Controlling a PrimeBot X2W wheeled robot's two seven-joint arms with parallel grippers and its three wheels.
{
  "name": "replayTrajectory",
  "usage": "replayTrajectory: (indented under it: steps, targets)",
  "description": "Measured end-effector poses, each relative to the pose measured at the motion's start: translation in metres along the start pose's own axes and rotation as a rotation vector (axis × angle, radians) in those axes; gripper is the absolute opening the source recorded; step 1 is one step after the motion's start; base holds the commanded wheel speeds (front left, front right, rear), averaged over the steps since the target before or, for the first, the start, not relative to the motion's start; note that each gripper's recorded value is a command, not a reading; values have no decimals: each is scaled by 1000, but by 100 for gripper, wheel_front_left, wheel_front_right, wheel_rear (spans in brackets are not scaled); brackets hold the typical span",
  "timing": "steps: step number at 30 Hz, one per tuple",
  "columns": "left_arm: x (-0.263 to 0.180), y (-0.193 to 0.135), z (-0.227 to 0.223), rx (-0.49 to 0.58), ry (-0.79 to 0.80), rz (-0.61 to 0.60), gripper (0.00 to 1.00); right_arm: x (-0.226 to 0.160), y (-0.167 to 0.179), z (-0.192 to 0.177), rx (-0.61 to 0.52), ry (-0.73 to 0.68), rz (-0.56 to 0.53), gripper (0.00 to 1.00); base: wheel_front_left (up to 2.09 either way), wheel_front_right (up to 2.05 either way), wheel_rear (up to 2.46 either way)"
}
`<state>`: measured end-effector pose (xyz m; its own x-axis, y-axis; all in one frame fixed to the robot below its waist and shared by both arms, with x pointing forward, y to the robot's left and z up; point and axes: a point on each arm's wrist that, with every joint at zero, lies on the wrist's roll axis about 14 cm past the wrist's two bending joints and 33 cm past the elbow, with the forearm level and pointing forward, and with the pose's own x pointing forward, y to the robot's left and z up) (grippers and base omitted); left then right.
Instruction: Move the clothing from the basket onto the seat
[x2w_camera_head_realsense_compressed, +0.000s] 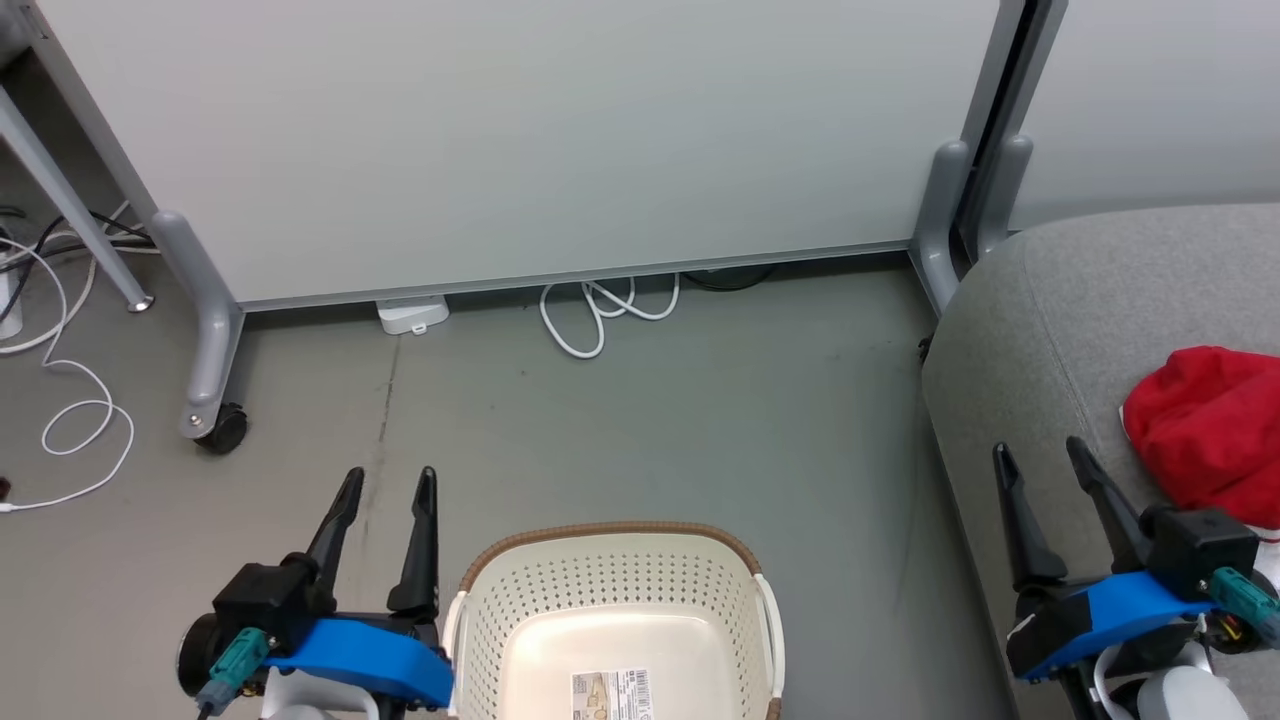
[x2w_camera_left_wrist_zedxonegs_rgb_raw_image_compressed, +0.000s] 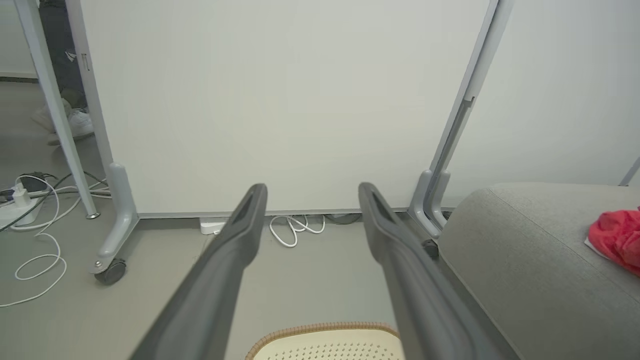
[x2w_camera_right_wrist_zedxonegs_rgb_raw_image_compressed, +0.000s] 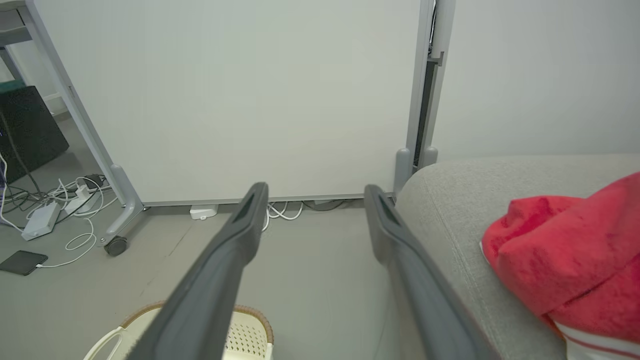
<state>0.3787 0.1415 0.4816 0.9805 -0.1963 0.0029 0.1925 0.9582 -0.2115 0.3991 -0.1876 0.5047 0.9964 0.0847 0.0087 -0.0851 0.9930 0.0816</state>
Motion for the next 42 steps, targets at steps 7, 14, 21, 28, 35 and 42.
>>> replayTrajectory:
  steps: [7, 14, 21, 28, 35, 42]
  targets:
    - [-13, 18, 0, -13, -4, 67, 100, -4, 16, -2, 8, 6, 29, 100, 0, 0, 0]
    - [-23, 32, -1, -14, 0, 116, 100, -8, 23, -2, 10, 10, 41, 100, 0, 0, 0]
    - [-28, 36, -5, -18, 11, 131, 100, -11, 29, -2, 25, 12, 49, 100, 0, 0, 0]
    - [-30, 36, -9, -19, 22, 132, 100, -12, 30, -2, 34, 15, 49, 100, 0, 0, 0]
    - [-30, 35, -11, -21, 29, 128, 100, -12, 31, -2, 39, 14, 51, 100, 0, 0, 0]
    - [-42, 33, -35, -45, 102, 141, 0, -18, 30, -20, 47, 69, 43, 0, 0, 0, 0]
